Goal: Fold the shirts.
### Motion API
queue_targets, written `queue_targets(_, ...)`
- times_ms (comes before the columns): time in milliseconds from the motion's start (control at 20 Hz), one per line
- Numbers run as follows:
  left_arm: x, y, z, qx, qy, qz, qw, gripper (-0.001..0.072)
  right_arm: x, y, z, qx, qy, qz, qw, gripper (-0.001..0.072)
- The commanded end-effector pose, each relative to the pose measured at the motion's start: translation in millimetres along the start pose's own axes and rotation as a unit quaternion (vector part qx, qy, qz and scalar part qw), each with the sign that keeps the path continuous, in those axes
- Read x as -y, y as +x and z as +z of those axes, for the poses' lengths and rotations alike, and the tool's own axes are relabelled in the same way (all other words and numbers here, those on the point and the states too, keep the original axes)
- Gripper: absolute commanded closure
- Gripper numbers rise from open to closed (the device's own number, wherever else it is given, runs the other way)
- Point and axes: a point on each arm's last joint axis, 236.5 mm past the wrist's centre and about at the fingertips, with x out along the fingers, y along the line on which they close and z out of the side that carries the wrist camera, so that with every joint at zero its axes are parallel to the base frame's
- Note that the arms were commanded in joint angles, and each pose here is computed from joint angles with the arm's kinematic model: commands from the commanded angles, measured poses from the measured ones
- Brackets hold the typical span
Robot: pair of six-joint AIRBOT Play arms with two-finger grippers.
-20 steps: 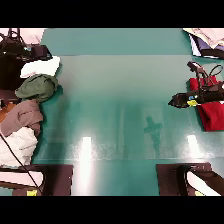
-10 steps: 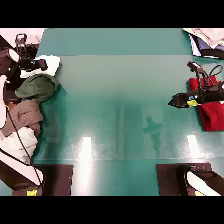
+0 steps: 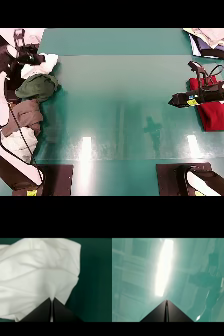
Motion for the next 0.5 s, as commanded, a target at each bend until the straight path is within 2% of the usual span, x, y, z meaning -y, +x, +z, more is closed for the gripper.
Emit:
queue_targets(0, 56, -70, 58, 0.047, -0.022, -0.097, 0.994, 0.0687, -2, -9, 15, 0.025, -0.006, -0.003, 1.000, 0.0690)
queue_targets(200, 157, -236, 109, 0.149, 0.059, -0.224, 0.961, 0.0687, -16, -49, 59, 0.097, -0.034, -0.009, 0.995, 0.0689)
queue_targets(450, 270, -422, 77, 0.207, 0.175, -0.328, 0.905, 0.0687, -40, -112, 104, 0.185, -0.072, -0.015, 0.980, 0.0690)
